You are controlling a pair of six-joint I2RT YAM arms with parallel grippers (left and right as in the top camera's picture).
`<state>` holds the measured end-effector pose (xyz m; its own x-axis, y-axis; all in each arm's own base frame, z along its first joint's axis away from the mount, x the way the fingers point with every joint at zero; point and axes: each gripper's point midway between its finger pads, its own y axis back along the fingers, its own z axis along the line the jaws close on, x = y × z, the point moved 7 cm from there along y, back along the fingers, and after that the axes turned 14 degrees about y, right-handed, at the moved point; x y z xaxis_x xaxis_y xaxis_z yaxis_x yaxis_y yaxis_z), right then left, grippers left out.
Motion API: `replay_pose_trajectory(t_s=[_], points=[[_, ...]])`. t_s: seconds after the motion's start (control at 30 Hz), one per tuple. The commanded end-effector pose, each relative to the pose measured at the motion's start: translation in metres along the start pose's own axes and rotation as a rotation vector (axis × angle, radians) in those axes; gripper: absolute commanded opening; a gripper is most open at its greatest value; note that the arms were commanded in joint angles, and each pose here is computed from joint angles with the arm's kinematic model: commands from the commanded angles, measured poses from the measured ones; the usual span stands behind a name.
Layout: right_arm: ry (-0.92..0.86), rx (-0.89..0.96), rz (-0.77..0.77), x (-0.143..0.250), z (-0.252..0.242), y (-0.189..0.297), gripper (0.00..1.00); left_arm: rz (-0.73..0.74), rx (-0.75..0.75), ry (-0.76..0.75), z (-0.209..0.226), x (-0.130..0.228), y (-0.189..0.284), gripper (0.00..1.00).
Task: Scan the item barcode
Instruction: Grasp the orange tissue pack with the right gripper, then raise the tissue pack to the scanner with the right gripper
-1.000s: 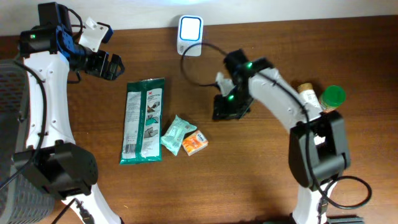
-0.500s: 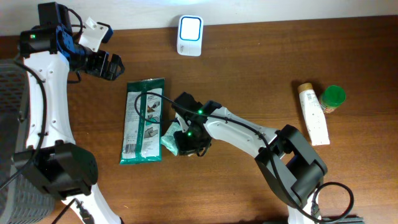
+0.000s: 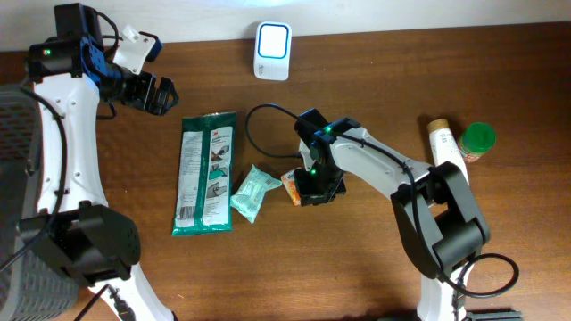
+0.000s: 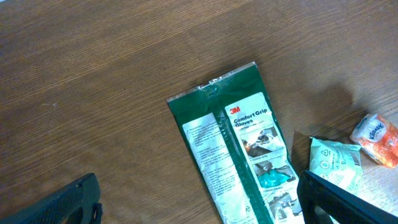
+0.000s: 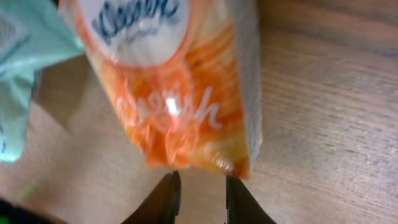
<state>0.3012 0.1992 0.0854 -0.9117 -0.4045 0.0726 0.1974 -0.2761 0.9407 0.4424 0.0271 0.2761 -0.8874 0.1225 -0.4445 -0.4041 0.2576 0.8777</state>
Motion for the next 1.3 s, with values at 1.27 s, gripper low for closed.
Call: replay_pose_trajectory(t_s=[1.27], points=[[0.137, -0.579, -0.508, 0.002, -0.008, 0.150, 0.04, -0.016, -0.001, -0.016, -0.001, -0.002, 0.006, 0.99]])
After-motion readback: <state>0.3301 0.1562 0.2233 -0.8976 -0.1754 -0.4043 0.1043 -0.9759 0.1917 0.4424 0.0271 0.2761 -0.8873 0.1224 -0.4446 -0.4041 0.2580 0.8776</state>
